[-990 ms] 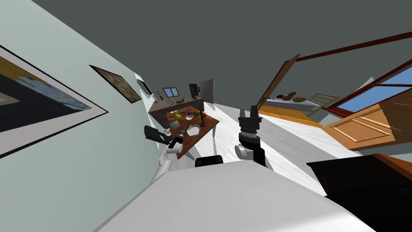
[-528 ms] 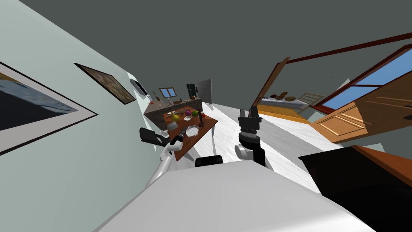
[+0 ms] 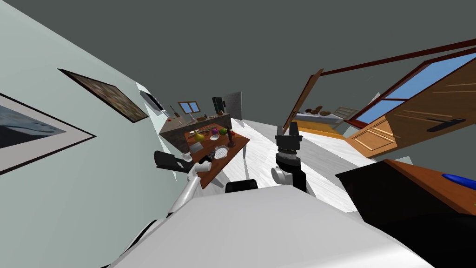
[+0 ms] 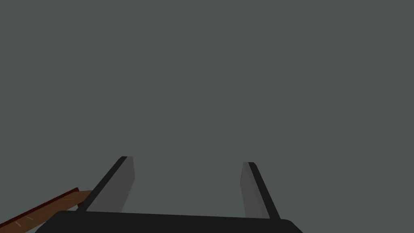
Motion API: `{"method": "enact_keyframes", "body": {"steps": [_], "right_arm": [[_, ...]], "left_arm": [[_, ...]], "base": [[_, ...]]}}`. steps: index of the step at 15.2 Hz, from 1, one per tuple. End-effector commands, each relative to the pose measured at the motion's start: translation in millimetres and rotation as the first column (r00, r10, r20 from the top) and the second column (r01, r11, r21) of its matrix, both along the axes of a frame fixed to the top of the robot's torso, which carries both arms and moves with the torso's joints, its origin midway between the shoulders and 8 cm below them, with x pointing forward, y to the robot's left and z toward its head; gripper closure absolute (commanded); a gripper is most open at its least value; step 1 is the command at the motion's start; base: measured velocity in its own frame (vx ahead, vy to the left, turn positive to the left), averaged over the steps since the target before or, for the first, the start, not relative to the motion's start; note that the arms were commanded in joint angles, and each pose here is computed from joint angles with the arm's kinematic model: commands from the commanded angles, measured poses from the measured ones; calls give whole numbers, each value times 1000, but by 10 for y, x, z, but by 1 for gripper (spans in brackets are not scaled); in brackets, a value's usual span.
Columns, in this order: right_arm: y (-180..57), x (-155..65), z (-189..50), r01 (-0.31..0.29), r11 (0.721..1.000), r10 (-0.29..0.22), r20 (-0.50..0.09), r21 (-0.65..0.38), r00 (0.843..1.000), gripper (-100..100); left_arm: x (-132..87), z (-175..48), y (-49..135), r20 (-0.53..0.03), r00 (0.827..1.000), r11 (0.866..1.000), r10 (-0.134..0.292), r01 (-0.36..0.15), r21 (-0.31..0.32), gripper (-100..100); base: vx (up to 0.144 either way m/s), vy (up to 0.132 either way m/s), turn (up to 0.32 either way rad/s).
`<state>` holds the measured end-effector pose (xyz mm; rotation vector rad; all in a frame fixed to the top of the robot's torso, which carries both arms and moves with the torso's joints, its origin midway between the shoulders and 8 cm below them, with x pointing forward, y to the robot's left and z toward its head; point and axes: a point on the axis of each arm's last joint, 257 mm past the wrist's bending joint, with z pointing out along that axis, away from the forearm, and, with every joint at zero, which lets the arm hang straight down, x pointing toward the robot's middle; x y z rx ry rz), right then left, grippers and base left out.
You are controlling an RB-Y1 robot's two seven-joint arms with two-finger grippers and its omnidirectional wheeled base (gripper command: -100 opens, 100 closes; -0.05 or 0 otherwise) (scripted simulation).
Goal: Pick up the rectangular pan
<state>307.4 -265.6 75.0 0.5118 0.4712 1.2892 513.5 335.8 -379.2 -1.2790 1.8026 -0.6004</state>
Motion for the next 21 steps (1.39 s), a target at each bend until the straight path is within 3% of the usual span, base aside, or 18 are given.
{"method": "enact_keyframes", "body": {"steps": [1,2,3,6,9,10,11,13,14,19,20,21], "right_arm": [[0,0,0,0,1000,0,0,0,1000,0],[0,0,0,0,1000,0,0,0,1000,0],[0,0,0,0,1000,0,0,0,1000,0],[0,0,0,0,1000,0,0,0,1000,0],[0,0,0,0,1000,0,0,0,1000,0],[0,0,0,0,1000,0,0,0,1000,0],[0,0,0,0,1000,0,0,0,1000,0],[0,0,0,0,1000,0,0,0,1000,0],[0,0,0,0,1000,0,0,0,1000,0],[0,0,0,0,1000,0,0,0,1000,0],[0,0,0,0,1000,0,0,0,1000,0],[0,0,0,0,1000,0,0,0,1000,0]], "left_arm": [[-38,-57,37,-30,1000,1000,6,-6,2,-100],[-65,-172,91,-77,997,1000,15,-14,7,-100],[-68,-176,91,-79,997,1000,15,-15,7,-100],[-143,-387,190,-170,985,999,34,-32,17,-100],[-186,-480,234,-212,976,999,43,-40,21,-100],[-231,-564,272,-250,967,999,52,-47,25,-100],[-231,-564,272,-250,967,999,52,-47,25,-100],[-325,-710,333,-318,946,998,67,-60,30,-100],[-325,-710,333,-318,946,998,67,-60,30,-100],[-548,-970,391,-426,901,996,87,-80,34,-100],[-485,-922,394,-404,911,997,83,-76,34,-100],[-533,-1015,394,-409,908,996,88,-81,34,-100]], "base": [[1,6,-39],[0,5,-77],[0,5,-88],[1,6,-91],[2,6,-84],[3,4,-82],[3,3,-66],[5,1,-94],[6,2,-76],[9,-1,-78],[5,-2,-11],[27,14,-25]]}}
